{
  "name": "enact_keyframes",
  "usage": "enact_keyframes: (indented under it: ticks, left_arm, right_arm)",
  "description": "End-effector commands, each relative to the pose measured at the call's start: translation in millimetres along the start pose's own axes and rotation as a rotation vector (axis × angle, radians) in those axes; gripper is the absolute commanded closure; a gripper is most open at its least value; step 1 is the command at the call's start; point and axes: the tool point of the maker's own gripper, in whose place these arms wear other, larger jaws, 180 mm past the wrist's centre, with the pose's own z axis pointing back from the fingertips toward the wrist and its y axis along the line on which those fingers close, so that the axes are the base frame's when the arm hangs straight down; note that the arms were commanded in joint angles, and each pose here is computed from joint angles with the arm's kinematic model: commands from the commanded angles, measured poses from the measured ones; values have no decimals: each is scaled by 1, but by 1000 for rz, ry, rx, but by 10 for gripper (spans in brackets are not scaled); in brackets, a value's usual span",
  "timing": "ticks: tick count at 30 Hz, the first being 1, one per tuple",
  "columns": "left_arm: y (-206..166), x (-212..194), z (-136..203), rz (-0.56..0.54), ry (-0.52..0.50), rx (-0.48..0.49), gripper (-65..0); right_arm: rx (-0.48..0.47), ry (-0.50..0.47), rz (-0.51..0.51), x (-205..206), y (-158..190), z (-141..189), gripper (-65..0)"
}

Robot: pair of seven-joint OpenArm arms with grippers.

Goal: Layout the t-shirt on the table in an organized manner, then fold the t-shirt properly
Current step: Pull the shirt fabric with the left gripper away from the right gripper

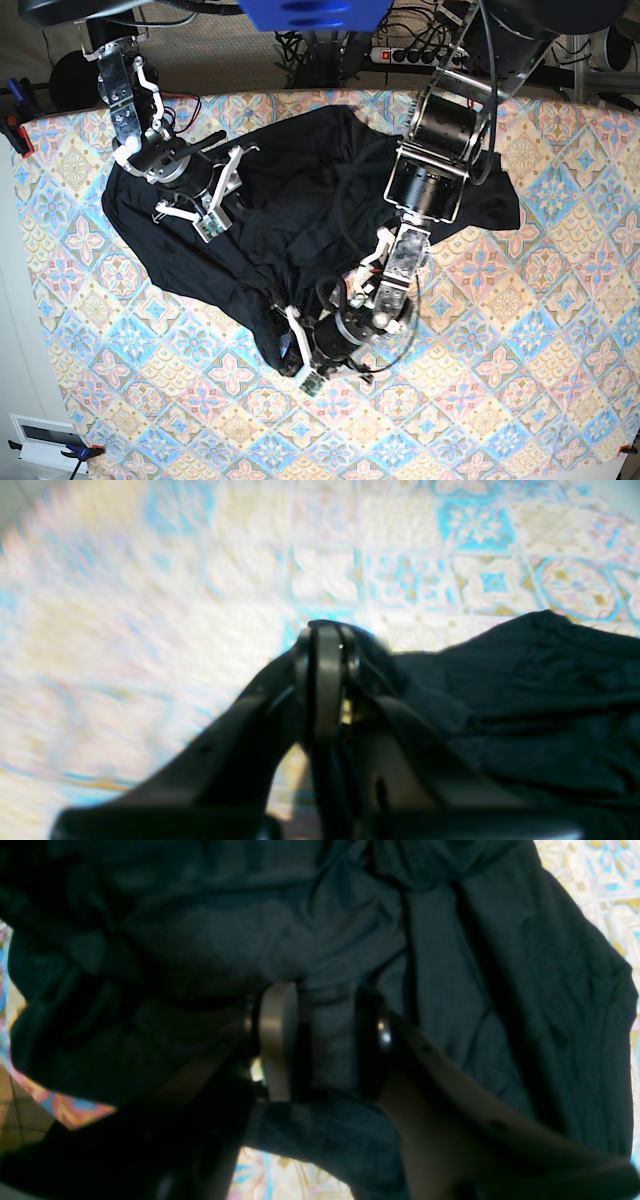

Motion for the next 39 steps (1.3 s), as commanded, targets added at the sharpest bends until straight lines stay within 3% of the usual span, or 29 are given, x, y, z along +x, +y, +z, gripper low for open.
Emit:
enact_keyframes:
  ticks: [1,8,13,21,26,29,31,39]
  left_arm:
    - [7,44,8,-38,-102,15,0]
    - [36,95,56,-196,-179,108,0]
    - [71,97,85,-373,-138,229,0]
    - [92,0,98,-625,154,279,-12]
    - [105,-58,105,-694,322,317,-160]
    - [105,-85,111,-667,375,310,-247]
    - [111,-101,121,-572,386,323,-281]
    - [138,-129,158,-140,305,369,-285]
  right_arm:
    - [-10,-47,13,14,-5,3,-190]
    - [-8,-43,13,13,-4,3,-190]
    - [-8,-43,13,13,-4,3,-190]
    - [-3,-39,12,11,-2,3,-190]
    - [-2,-36,11,10,-2,3,-190]
    - [-2,-38,12,10,-2,3,-190]
    - [0,-37,12,10,-1,3,-190]
    - [0,-36,12,9,-1,3,-190]
